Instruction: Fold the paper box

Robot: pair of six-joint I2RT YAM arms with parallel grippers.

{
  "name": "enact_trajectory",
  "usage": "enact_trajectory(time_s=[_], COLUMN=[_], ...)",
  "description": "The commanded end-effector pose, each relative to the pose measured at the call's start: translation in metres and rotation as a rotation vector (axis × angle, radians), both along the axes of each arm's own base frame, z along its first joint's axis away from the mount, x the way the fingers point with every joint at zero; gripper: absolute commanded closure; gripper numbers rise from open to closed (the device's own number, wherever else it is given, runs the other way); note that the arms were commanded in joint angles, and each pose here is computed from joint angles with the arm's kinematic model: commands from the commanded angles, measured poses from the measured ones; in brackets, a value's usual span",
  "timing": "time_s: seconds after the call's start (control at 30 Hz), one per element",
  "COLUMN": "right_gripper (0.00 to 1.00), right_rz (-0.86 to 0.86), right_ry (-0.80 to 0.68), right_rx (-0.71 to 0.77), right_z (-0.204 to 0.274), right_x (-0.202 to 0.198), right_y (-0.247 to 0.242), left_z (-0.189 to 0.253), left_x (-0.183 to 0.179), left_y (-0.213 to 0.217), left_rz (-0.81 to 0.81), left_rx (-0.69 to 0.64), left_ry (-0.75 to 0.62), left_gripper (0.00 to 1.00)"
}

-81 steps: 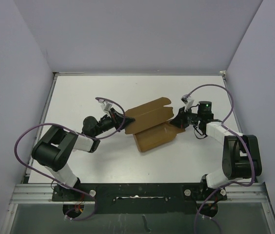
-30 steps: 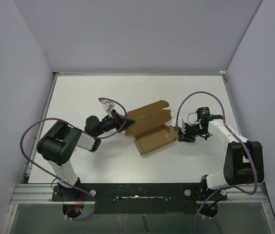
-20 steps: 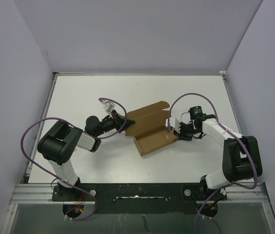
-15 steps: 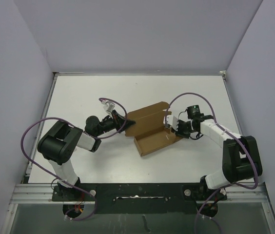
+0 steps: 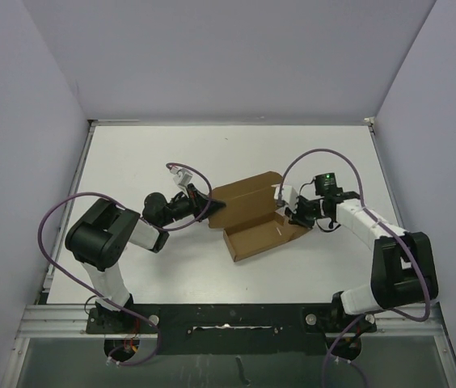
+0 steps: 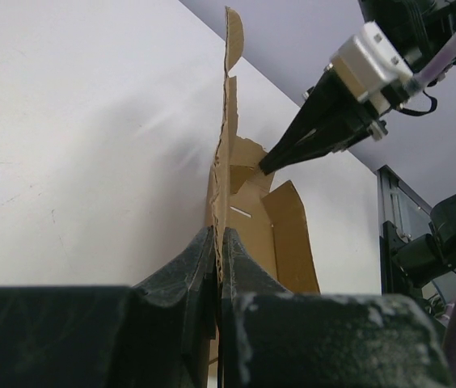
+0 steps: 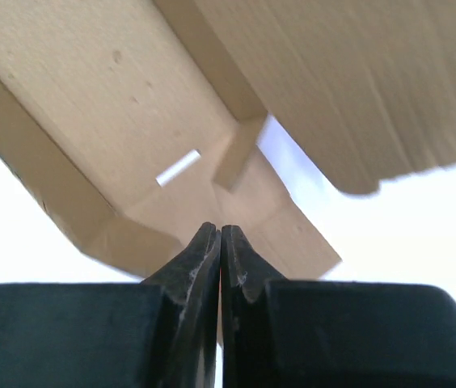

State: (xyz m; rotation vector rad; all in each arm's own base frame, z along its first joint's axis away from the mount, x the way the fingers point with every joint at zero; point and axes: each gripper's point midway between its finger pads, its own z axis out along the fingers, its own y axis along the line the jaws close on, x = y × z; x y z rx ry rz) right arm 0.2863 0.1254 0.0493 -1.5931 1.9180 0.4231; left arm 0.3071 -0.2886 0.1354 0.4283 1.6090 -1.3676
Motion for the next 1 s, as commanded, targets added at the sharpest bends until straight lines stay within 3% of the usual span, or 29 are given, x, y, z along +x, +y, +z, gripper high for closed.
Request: enact_trajectory(time_s=[0.0,0.13,0.3,0.4,0.5,0.63,0.83,0.97], right_gripper=[0.98,0.87,0.91,1.00,1.00,1.00,1.00,1.00], right_rz=[0.017,0.225,0.335,0.322,0.276,0.175,0.114,0.201], right_ry=[-0.088,-0.133,-0.078,0.040,0.115,0.037,-0.067,-0.057], right_rx=[0.119,0.154,0.131,0.107,0.036,-0.106,-0.146,-0.102], right_z=[0.050,0.061,0.042,0.027,0.008,-0.011,-0.007,-0.006], right_x=[0.002,-0.035,-0.059,-0.060,-0.052,-0.020,0.005,-0.007], right_y=[-0.011,-0.020,-0.022,-0.020,-0.020,-0.023,-0.019,0.004], left_z=[0.026,0.027,0.030,0.031,0.032,0.028,0.026,0.027], left_x=[0.007,0.007,0.008,0.008,0.006,0.004,0.003,0.005], left_y=[-0.002,-0.002,-0.003,-0.003,-0.003,-0.003,-0.005,-0.007], left_rz=[0.007,0.007,0.003,0.002,0.000,-0.008,-0.024,-0.028], left_rx=[-0.038,-0.038,-0.044,-0.048,-0.047,-0.040,-0.045,-0.050], left_ry=[-0.111,-0.113,-0.115,-0.117,-0.119,-0.110,-0.097,-0.093], left_gripper=[1.00,1.00,1.00,1.00,1.00,1.00,1.00,1.00])
